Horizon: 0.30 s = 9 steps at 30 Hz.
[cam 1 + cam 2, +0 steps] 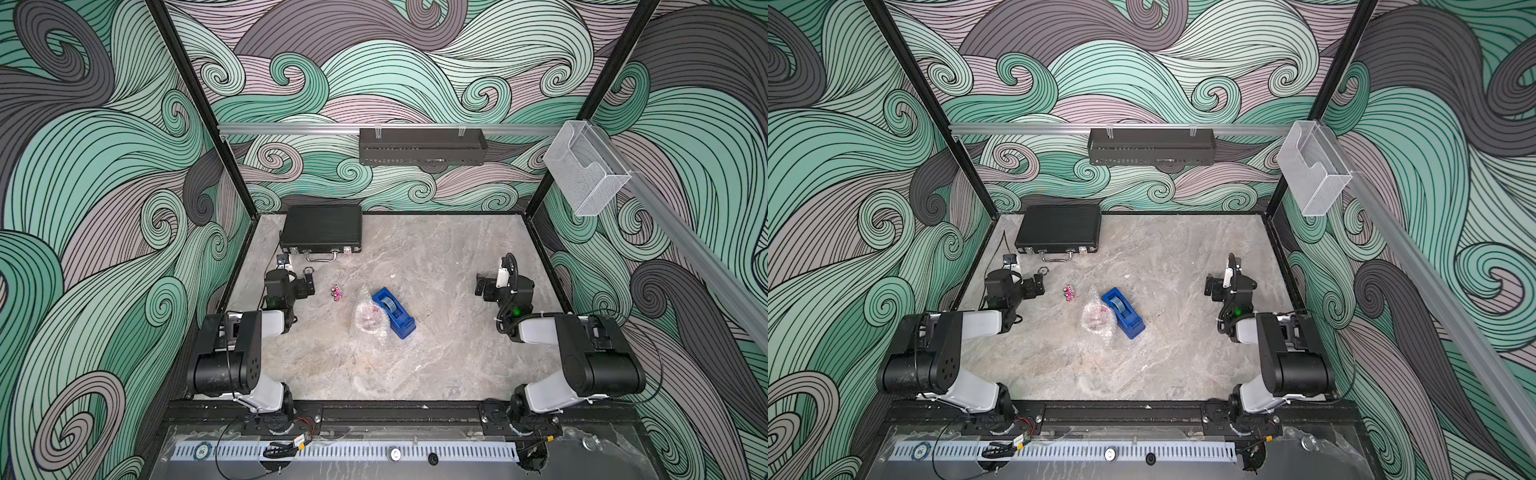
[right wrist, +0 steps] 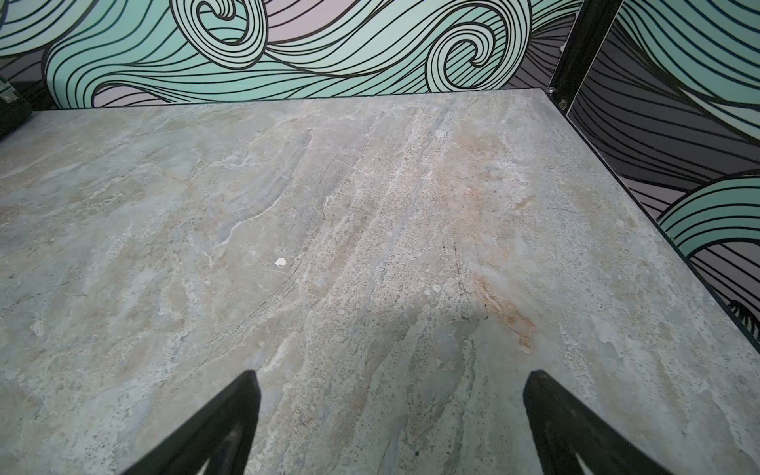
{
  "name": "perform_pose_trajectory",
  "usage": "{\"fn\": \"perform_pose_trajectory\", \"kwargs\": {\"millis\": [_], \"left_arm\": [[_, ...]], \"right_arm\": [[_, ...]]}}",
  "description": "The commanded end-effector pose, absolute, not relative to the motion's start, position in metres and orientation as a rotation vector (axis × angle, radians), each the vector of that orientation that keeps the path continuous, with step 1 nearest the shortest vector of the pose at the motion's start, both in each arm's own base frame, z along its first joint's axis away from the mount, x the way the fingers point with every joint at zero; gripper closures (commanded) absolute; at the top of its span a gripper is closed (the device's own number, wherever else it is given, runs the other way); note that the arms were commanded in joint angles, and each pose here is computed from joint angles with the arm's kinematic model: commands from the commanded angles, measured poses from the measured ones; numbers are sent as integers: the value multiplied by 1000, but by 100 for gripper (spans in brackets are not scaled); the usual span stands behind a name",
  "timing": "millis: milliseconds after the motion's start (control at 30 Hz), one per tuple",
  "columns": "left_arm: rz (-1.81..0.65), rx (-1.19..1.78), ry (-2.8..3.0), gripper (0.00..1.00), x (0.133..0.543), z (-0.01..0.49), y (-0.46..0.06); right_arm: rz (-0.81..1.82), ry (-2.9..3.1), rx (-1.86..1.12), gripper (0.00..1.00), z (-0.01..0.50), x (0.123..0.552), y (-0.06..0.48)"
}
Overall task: Wrap mugs in bubble wrap
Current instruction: Reset both arms
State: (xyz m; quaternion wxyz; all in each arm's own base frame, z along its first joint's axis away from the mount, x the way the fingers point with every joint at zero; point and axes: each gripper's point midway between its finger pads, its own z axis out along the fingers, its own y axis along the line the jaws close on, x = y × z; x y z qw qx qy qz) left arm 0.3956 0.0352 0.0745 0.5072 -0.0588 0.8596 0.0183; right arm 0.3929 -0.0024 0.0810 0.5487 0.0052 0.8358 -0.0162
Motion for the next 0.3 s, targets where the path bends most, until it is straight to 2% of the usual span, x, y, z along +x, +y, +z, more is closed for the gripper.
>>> {"fn": "perform_pose_trajectory", "kwargs": {"millis": [0,267], "left_arm": [[36,-126,2040,1,400,84,34],[37,-126,2040,2,401,84,34]], "right_arm": [[-97,1889,7,1,97,391,-4],[-129,1844,30,1,101,383,-7]]}}
